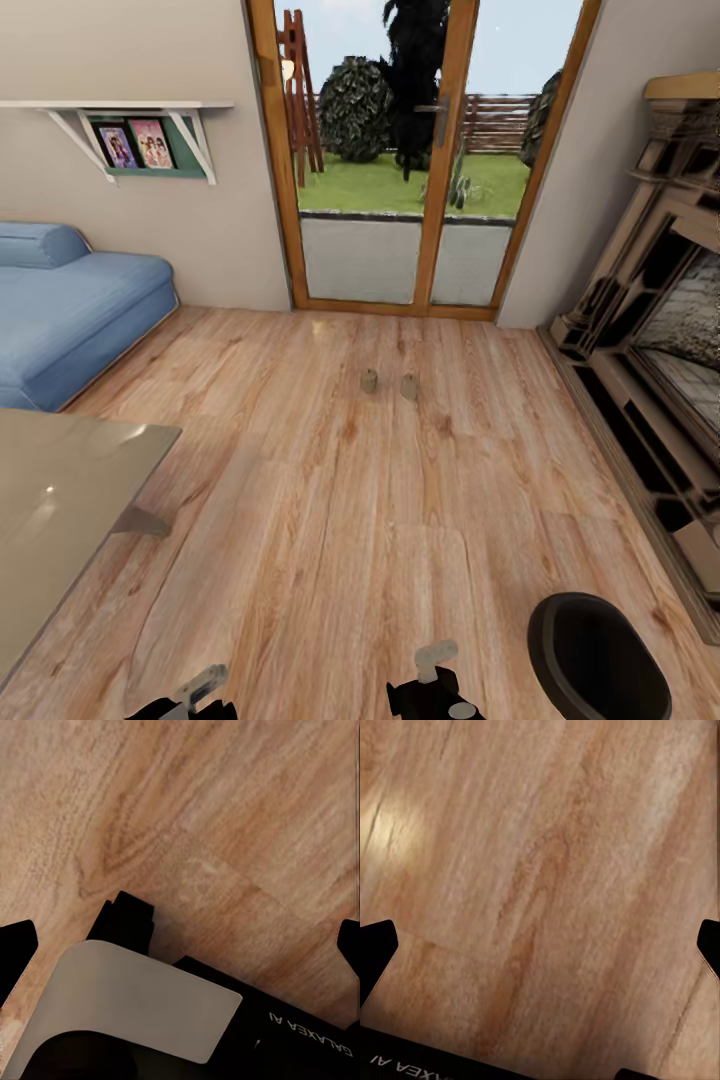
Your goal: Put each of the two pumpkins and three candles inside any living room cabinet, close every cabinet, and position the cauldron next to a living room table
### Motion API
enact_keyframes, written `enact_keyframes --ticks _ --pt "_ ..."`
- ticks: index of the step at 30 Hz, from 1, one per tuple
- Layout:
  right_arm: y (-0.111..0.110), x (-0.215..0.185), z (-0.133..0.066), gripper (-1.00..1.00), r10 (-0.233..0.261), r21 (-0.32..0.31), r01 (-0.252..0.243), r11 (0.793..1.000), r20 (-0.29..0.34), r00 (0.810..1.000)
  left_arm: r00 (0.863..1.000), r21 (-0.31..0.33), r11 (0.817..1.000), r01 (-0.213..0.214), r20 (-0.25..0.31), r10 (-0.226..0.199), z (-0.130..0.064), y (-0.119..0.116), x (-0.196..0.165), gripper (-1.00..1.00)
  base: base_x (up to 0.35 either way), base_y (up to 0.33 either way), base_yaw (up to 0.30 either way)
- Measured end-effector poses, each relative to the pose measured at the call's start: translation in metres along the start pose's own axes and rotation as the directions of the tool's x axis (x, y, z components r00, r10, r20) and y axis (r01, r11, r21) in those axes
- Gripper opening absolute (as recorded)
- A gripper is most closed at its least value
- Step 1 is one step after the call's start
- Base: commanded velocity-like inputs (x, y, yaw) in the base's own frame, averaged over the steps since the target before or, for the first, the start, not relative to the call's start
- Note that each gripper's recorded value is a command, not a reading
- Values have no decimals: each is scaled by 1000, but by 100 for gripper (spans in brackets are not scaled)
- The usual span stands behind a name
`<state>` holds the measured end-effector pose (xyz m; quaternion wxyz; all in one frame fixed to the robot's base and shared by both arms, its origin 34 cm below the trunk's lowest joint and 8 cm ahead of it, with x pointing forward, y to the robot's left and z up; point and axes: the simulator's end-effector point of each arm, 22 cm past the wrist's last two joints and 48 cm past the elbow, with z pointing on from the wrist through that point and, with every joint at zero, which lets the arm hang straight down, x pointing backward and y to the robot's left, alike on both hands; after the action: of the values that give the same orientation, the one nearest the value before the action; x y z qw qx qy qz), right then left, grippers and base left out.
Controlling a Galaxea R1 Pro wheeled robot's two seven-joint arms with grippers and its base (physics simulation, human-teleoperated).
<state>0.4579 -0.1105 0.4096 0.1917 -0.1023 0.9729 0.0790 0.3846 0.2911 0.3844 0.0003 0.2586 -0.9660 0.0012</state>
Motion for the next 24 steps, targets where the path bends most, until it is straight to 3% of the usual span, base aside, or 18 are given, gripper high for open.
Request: enact_keyframes --ticks 14,24 --pt "1 8 3 100 5 -3 -5 1000 -17 1000 1000 -4 1000 -2 -16 2 4 1 7 100 333 26 -185" --pt "1 -3 3 100 6 -2 -6 1000 33 999 1000 17 1000 -2 -17 2 4 -5 7 100 336 0 -158"
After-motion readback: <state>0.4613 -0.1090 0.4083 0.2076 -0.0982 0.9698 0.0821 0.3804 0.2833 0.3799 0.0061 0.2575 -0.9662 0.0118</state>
